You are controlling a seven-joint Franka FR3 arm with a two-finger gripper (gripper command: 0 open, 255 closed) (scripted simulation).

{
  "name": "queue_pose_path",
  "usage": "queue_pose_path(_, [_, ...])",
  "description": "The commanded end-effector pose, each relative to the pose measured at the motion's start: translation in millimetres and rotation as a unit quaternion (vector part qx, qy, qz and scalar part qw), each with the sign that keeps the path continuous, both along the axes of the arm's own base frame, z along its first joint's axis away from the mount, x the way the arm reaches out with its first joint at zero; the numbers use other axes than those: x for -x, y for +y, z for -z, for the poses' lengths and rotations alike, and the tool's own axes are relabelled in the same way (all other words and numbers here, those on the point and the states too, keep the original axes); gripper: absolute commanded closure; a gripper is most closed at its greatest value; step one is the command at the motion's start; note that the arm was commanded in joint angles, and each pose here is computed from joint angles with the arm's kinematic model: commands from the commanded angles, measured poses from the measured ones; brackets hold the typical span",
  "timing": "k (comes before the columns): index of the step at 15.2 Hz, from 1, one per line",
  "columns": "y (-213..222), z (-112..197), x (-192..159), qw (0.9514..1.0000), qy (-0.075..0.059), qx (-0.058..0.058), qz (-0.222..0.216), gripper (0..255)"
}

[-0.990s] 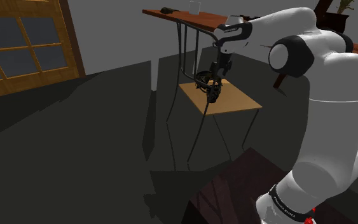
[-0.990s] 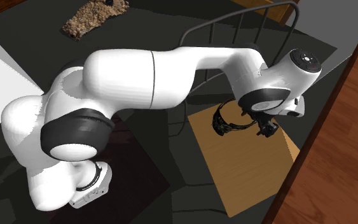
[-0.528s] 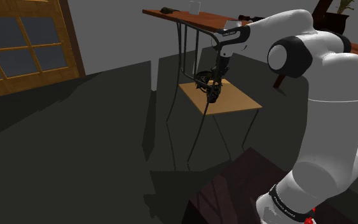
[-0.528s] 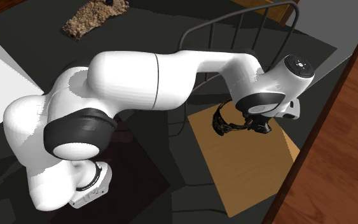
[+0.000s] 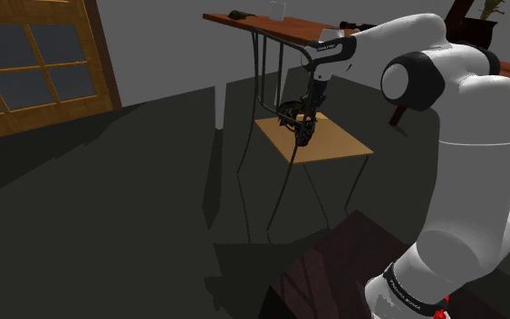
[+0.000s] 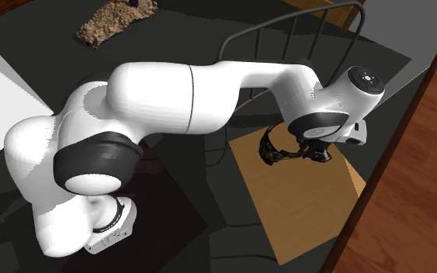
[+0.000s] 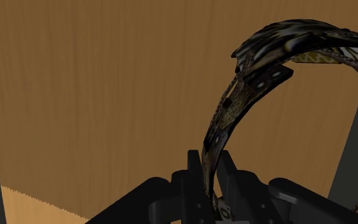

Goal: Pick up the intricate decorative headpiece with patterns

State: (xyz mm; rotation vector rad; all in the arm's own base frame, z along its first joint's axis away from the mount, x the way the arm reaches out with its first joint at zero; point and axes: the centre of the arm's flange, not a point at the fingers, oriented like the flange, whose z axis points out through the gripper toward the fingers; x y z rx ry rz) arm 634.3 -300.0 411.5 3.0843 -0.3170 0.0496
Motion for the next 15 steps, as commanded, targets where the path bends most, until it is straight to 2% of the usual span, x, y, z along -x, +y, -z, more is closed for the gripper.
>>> queue_pose_path(1, [-0.1,-8.4,0.4,1.0,0.0,0.0,0.0,255])
queue_pose_path(15, [-0.1,-77.9,0.4,1.0,0.0,0.0,0.0,255])
